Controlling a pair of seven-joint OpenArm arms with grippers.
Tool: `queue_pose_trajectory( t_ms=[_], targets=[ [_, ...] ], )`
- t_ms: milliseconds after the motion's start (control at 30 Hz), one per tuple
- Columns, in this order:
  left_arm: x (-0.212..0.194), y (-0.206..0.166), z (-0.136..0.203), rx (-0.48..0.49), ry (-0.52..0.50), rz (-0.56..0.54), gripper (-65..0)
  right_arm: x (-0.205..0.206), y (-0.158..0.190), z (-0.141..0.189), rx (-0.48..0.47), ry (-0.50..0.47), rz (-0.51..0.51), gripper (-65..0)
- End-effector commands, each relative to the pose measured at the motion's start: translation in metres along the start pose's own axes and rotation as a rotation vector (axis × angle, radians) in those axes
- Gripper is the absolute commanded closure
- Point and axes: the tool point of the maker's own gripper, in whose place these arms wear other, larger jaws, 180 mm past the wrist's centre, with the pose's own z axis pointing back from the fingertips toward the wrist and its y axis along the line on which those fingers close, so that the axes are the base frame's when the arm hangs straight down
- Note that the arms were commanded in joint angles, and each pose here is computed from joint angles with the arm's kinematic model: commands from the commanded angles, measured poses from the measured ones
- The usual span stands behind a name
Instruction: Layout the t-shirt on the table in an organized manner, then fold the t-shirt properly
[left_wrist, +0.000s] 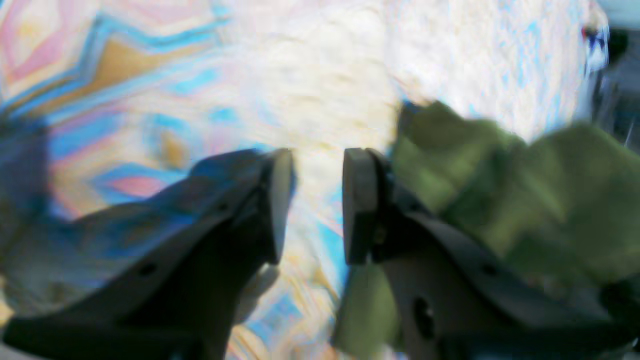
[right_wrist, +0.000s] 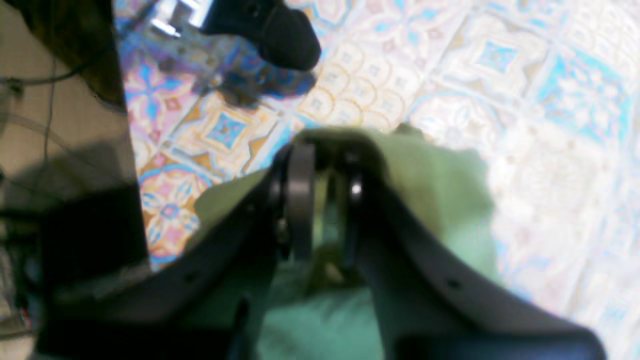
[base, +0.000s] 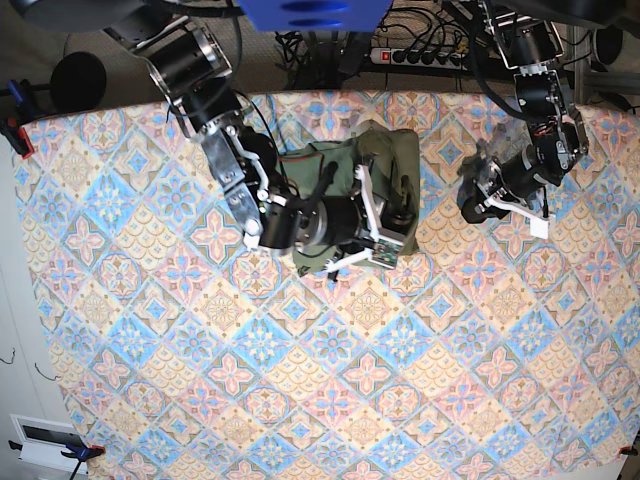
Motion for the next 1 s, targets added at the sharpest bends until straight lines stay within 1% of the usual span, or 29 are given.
queue_pose_trajectory(
  t_ms=[0, 33, 100, 167, 267, 367, 467, 567, 700, 833, 867, 967],
  targets=[
    [0.01, -0.025, 0.003, -0.054, -0.023, -0.066, -16.8, 0.001, -0.002, 0.009, -0.017, -0.019, -0.001, -7.8],
    [0.008, -0.035, 0.005, -0.066, -0.019, -0.104, -16.8, -0.003, 0.0, 0.013, -0.027, -0.025, -0.012, -7.8],
    [0.006, -0.044, 0.005, -0.081, -0.014, -0.128, -16.8, -0.009, 0.001, 0.021, -0.044, -0.033, -0.03, -7.8],
    [0.008, -0.049, 0.003, -0.091, -0.018, -0.133, -16.8, -0.018, 0.001, 0.026, -0.059, -0.031, -0.063, -7.8],
    [0.008, -0.05, 0.002, -0.094, -0.016, -0.132, -16.8, -0.042, 0.001, 0.032, -0.072, 0.004, -0.102, -7.7],
    [0.007, -0.05, 0.002, -0.094, -0.014, -0.132, -16.8, -0.044, -0.004, 0.033, -0.084, 0.006, -0.109, -7.7],
    [0.007, -0.05, 0.002, -0.096, -0.015, -0.132, -16.8, -0.043, -0.02, 0.031, -0.096, 0.019, -0.108, -7.7],
    [0.007, -0.05, 0.002, -0.096, -0.013, -0.13, -16.8, -0.047, -0.028, 0.027, -0.094, 0.033, -0.122, -7.7],
    [0.001, -0.042, 0.005, -0.081, -0.008, -0.118, -16.8, -0.054, -0.03, 0.017, -0.076, 0.008, -0.171, -7.7],
    [0.001, -0.042, 0.006, -0.081, -0.008, -0.117, -16.8, -0.07, -0.028, 0.007, -0.051, 0.03, -0.223, -7.8],
    [0.001, -0.042, 0.006, -0.081, -0.008, -0.117, -16.8, -0.066, -0.026, 0.003, -0.04, 0.024, -0.221, -7.8],
    [0.001, -0.042, 0.006, -0.08, -0.009, -0.116, -16.8, -0.045, -0.016, -0.008, -0.001, 0.01, -0.164, -7.8]
  ],
)
